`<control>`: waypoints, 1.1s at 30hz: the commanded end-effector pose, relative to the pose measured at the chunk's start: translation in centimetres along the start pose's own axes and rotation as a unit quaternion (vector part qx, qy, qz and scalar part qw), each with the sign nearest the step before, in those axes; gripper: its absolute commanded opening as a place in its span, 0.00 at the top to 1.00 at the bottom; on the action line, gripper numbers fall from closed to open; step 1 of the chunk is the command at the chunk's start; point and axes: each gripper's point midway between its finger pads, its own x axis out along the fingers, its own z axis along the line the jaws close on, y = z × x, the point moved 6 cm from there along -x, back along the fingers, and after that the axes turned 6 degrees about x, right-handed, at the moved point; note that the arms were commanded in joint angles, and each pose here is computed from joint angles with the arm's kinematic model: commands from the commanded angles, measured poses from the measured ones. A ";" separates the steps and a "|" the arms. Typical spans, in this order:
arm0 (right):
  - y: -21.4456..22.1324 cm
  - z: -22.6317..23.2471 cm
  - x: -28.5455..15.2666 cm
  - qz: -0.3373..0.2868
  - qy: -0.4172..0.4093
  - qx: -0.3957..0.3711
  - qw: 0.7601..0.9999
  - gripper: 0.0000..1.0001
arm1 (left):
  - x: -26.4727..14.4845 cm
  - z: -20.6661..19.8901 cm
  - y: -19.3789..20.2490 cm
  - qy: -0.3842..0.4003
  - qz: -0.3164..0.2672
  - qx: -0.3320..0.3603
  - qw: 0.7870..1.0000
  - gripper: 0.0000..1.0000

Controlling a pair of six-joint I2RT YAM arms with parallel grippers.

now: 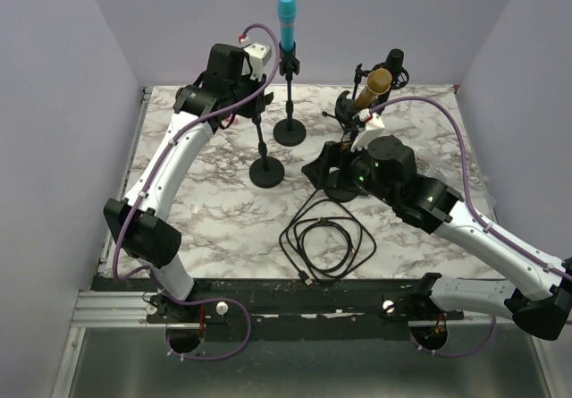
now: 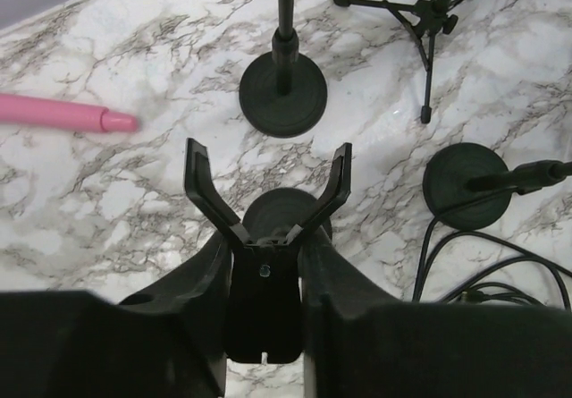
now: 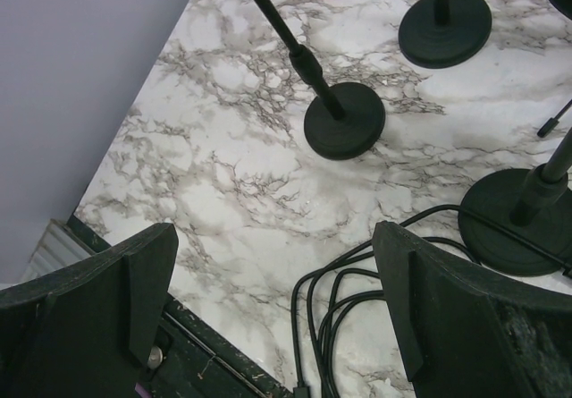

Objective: Remove the microphone from the stand

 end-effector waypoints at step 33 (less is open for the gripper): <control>2.3 0.9 0.6 0.067 -0.053 -0.019 0.996 0.00 | -24.5 13.6 16.6 -0.565 0.032 -0.263 0.781 1.00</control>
